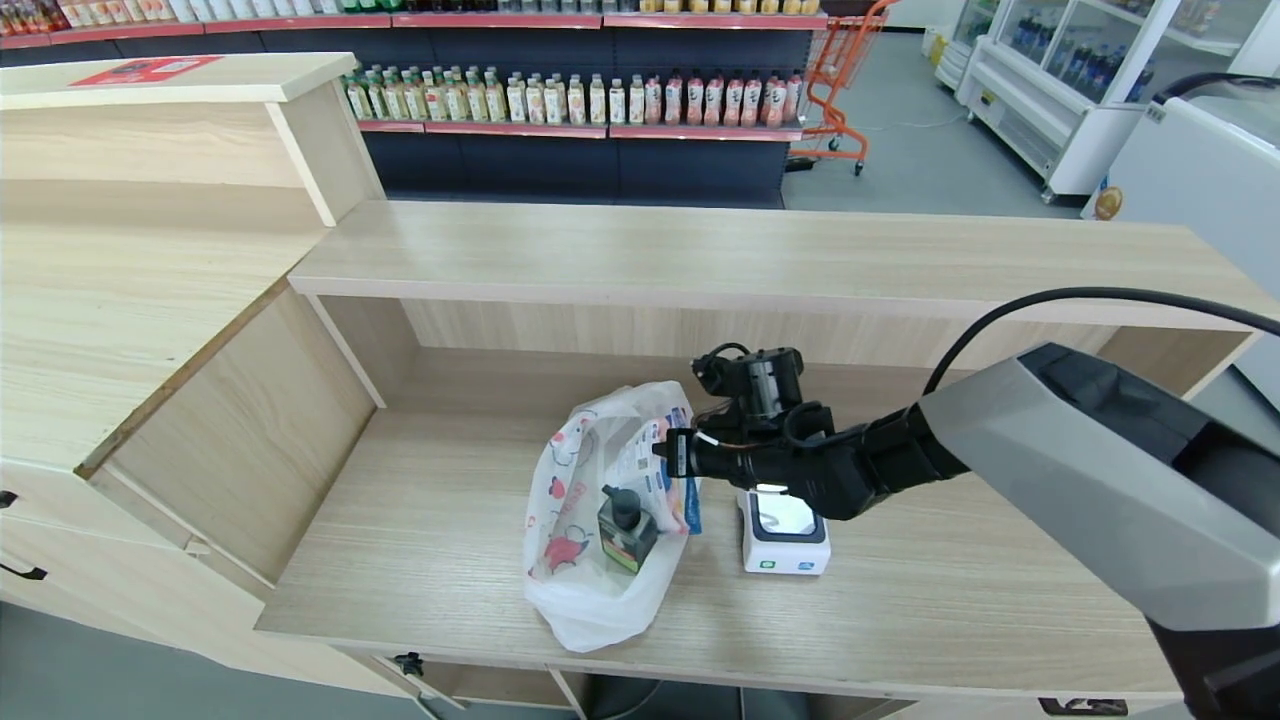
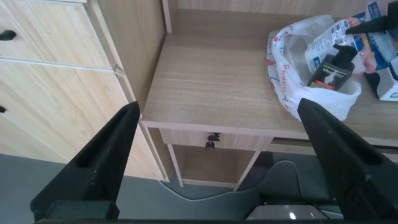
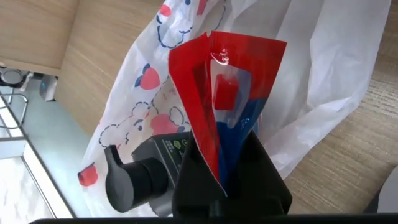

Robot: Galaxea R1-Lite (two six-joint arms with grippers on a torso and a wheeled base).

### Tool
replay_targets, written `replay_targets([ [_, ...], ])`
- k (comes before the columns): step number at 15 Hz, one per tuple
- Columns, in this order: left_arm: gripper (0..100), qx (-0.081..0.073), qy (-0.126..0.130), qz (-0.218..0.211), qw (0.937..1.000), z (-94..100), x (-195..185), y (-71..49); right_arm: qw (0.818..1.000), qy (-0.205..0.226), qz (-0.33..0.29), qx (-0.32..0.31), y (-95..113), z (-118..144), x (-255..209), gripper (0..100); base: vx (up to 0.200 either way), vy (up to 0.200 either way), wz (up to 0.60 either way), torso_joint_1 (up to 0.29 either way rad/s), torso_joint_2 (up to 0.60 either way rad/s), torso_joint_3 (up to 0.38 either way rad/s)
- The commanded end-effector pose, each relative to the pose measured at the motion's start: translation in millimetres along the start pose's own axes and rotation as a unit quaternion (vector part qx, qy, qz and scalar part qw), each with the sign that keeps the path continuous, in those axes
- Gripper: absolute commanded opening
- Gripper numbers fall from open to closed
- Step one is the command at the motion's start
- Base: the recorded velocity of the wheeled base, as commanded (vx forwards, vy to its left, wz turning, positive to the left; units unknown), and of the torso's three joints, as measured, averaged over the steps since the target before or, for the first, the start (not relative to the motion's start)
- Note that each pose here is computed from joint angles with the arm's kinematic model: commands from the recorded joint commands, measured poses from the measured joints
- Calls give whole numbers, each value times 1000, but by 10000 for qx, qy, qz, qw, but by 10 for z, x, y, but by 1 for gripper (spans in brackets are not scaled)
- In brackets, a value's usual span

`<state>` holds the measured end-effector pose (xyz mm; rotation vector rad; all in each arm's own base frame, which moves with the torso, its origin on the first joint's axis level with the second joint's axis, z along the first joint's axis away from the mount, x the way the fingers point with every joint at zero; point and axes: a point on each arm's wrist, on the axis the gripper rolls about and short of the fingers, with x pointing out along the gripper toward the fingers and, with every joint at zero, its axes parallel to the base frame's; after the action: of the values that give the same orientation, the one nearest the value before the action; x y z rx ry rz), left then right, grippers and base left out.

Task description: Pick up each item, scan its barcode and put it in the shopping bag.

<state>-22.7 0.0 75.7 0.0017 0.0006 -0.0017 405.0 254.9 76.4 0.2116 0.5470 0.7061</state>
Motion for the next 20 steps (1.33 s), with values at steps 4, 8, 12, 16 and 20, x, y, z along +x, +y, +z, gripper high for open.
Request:
replay_targets([
  [4,100,-1,4,1,10000,1,1,0,9998,-145,124,-6,57,35,108,100,0,0,0,0,0,0],
  [8,100,-1,4,1,10000,1,1,0,9988,-390,271,-81,154,157,138,100,0,0,0,0,0,0],
  [12,100,-1,-3,1,10000,0,0,0,9961,-772,397,-143,219,322,53,100,0,0,0,0,0,0],
  [16,100,-1,-3,1,10000,0,0,0,9923,-1227,-87,-106,-122,533,-725,100,0,0,0,0,0,0],
  [20,100,-1,4,1,10000,1,1,0,9672,-1398,-1989,-735,-203,699,-2301,100,0,0,0,0,0,0],
])
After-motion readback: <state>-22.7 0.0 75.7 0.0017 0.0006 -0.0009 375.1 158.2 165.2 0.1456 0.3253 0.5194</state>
